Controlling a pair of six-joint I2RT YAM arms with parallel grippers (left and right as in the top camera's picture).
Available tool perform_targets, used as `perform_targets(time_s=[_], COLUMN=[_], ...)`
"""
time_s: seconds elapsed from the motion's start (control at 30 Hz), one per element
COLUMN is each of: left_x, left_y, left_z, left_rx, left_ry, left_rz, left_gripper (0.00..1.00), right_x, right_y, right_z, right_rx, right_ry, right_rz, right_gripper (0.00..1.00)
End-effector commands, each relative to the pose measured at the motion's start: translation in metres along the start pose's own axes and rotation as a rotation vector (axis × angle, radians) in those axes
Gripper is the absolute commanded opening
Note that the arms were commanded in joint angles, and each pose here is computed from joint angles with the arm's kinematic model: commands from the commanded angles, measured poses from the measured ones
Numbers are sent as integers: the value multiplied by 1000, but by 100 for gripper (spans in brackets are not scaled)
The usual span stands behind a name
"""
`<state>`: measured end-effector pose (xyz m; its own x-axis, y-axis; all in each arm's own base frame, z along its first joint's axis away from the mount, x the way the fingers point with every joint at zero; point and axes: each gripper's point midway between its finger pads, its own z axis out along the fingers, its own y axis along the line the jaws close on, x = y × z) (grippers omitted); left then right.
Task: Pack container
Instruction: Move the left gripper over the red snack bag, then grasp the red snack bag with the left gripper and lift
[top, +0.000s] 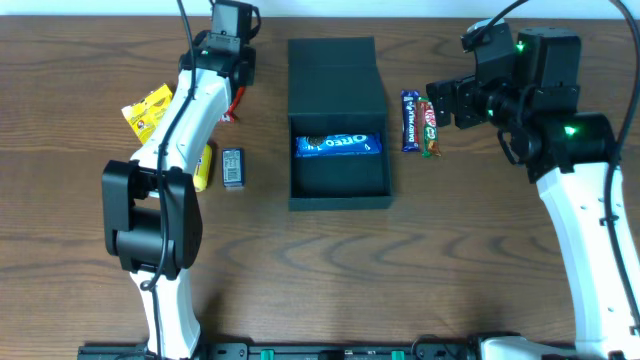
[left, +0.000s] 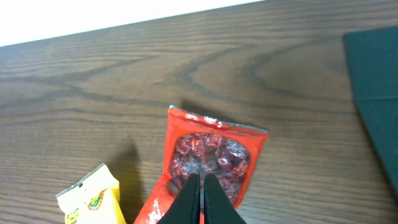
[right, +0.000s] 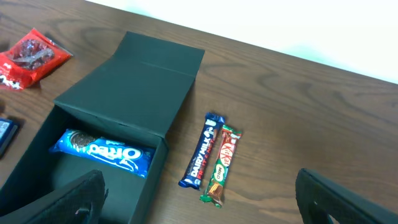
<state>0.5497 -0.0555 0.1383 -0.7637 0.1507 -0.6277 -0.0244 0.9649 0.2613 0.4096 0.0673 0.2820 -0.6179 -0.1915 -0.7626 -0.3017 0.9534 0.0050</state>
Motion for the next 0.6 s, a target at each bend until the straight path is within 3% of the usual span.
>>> perform_targets(time_s=[0.0, 0.07, 0.1, 0.17, 0.2, 0.27, 0.4, 0.57], left_x=[-3, -3, -2, 0, 3, 9, 26, 46], left_y=[1, 3, 6, 16, 20, 24, 16, 17], left_z=[-1, 0, 2, 7, 12, 20, 36, 57], left_rx=[-25, -28, -29, -31, -23, 35, 214, 262], left_ry=[-3, 0, 1, 11, 20, 40, 78, 128], left_rz=[-2, -5, -11, -26, -31, -17, 68, 102], left_gripper=[5, 6, 13, 53, 68, 87, 98, 95], right_x=[0, 1, 1, 2, 2, 2, 2, 4], right_y=[-11, -16, -17, -19, -19, -19, -19, -18], right_z=[-1, -1, -2, -2, -2, -2, -2, -2], right_rx=[21, 30, 33, 36, 36, 36, 35, 34], right_ry=[0, 0, 0, 0, 0, 0, 2, 10], right_rz=[40, 58, 59, 62, 62, 62, 62, 64], right_gripper=[96, 98, 98, 99, 99, 99, 99, 99])
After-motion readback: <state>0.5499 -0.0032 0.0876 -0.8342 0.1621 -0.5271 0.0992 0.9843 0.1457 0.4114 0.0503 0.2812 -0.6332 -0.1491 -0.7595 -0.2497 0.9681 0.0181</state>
